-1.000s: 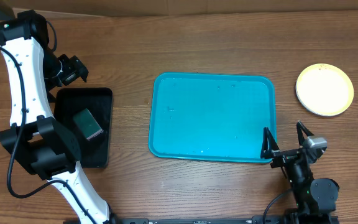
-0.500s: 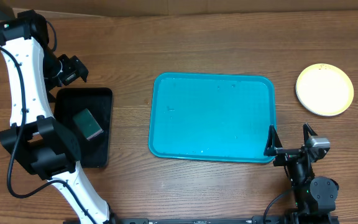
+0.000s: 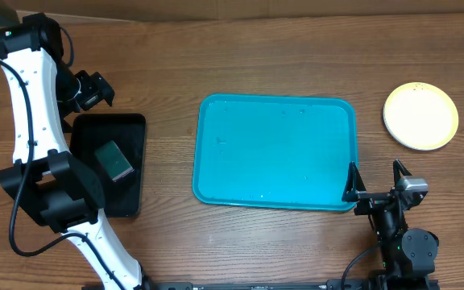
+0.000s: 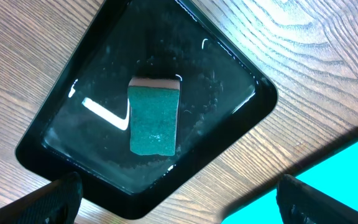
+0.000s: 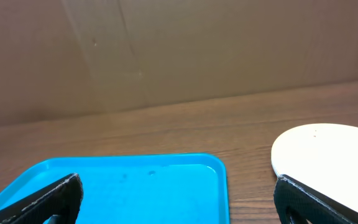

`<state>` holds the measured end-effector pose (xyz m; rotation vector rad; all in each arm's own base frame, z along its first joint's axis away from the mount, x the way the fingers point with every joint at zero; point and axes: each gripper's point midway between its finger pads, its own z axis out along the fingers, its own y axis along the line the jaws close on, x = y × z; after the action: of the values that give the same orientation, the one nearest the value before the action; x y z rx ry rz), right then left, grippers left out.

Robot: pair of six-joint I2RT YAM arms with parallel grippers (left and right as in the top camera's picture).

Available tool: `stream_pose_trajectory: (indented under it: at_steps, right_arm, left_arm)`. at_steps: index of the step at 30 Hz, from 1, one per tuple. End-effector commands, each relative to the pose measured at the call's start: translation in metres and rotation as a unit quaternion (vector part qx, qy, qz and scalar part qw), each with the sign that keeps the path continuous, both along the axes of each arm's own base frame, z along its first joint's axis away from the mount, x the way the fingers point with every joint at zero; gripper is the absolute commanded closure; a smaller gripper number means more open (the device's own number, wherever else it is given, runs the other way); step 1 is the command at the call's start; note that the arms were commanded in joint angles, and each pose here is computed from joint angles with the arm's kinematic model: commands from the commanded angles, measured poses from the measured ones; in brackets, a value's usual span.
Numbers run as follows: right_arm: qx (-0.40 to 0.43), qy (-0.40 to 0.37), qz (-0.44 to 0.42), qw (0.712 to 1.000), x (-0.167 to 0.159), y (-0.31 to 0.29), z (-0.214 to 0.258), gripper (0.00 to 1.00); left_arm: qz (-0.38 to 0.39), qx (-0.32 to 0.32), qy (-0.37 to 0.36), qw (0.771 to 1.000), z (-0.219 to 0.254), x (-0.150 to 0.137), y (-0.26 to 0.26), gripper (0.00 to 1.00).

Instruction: Clean dirty plates on tray and stack at the side

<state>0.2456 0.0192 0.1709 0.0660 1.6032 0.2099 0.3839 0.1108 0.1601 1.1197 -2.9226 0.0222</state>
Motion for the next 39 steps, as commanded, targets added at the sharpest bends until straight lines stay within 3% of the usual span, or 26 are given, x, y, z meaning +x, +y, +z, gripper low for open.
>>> stream_pose_trajectory:
  at_steps: [1, 11, 20, 26, 32, 39]
  right_arm:
    - [-0.002, -0.003, -0.005, 1.0, 0.0, -0.001, -0.001, 0.0]
    - [-0.002, -0.003, -0.005, 1.0, 0.0, -0.001, -0.001, 0.0]
    - [-0.002, -0.003, -0.005, 1.0, 0.0, -0.001, -0.001, 0.0]
    - [-0.002, -0.003, -0.004, 1.0, 0.0, -0.001, -0.001, 0.0]
    - [-0.002, -0.003, -0.005, 1.0, 0.0, -0.001, -0.001, 0.0]
    - [-0.002, -0.003, -0.004, 1.0, 0.0, -0.001, -0.001, 0.0]
  left_arm:
    - [-0.001, -0.001, -0.002, 1.0, 0.0, 0.001, -0.004, 0.0]
    - [-0.002, -0.001, 0.0, 1.0, -0.003, 0.003, -0.003, 0.0]
    - [-0.012, -0.011, 0.035, 0.999, -0.002, -0.013, -0.016, 0.0]
    - [-0.064, 0.033, 0.045, 0.996, -0.001, -0.008, -0.036, 0.0]
    - [-0.116, 0.042, -0.002, 0.992, 0.006, 0.014, -0.077, 0.0]
    - [-0.132, 0.043, -0.063, 0.988, 0.04, 0.017, -0.1, 0.0]
